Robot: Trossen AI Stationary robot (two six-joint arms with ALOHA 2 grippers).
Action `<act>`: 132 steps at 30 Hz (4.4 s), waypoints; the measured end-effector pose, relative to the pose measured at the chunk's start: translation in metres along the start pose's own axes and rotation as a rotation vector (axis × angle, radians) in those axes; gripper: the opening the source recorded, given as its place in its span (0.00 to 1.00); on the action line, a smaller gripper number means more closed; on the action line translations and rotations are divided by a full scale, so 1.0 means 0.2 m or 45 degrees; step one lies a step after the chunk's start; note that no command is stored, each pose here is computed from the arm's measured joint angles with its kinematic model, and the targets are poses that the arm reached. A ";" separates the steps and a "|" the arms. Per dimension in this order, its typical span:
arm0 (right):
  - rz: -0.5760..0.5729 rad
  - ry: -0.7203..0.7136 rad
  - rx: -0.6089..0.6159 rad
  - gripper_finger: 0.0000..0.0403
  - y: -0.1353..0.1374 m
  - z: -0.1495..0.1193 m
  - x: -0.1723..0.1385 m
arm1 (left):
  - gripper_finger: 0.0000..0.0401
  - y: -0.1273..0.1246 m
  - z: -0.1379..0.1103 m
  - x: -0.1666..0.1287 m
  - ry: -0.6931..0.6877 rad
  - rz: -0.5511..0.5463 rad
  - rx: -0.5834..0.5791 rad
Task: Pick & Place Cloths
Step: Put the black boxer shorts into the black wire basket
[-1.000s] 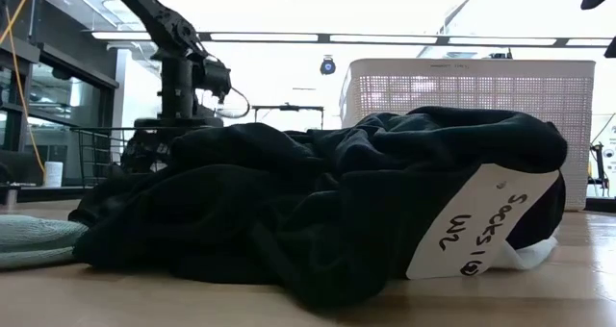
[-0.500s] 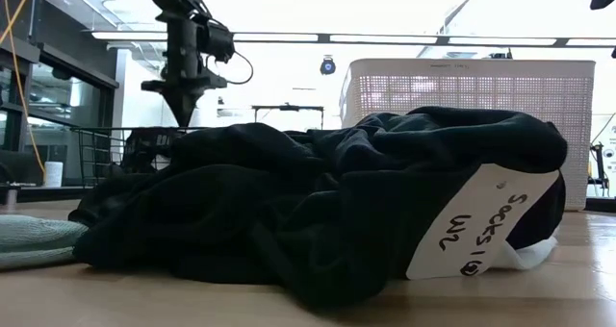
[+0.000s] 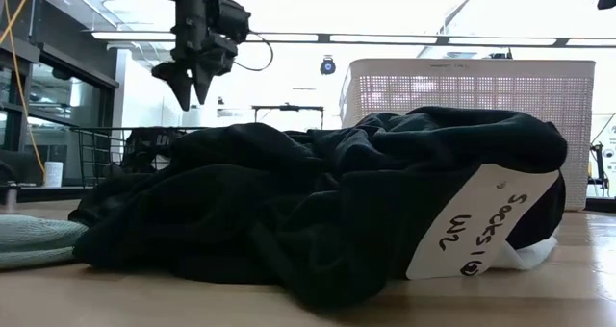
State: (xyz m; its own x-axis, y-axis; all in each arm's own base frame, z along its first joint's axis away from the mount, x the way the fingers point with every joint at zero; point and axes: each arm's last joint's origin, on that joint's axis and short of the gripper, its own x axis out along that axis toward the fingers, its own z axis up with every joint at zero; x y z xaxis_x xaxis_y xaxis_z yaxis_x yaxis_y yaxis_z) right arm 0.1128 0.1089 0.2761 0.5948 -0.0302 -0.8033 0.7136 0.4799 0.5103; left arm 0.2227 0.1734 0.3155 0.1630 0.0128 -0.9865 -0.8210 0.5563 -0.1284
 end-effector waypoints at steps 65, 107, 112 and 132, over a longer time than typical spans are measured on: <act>0.142 -0.270 -1.198 0.71 0.21 -0.11 0.14 | 0.56 -1.05 -0.82 0.63 0.185 -0.484 0.090; 0.150 -0.255 -1.092 0.71 0.20 -0.11 0.14 | 0.01 -1.14 -0.86 0.75 0.223 -0.447 0.179; 0.150 -0.255 -1.089 0.71 0.20 -0.11 0.14 | 0.01 -1.14 -0.84 0.58 0.167 -0.440 0.225; 0.142 -0.262 -1.091 0.71 0.20 -0.11 0.14 | 0.00 -1.06 -0.78 -0.39 -0.323 -0.572 0.391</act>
State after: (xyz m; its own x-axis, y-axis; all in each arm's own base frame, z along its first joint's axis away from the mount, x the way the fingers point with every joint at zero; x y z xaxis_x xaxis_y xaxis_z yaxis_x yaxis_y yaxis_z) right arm 0.1505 0.1459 0.2677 0.7577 -0.0616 -0.6497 0.1744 0.9784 0.1106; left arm 0.2996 -0.0747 0.4050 0.6141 -0.1018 -0.7826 -0.4522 0.7674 -0.4547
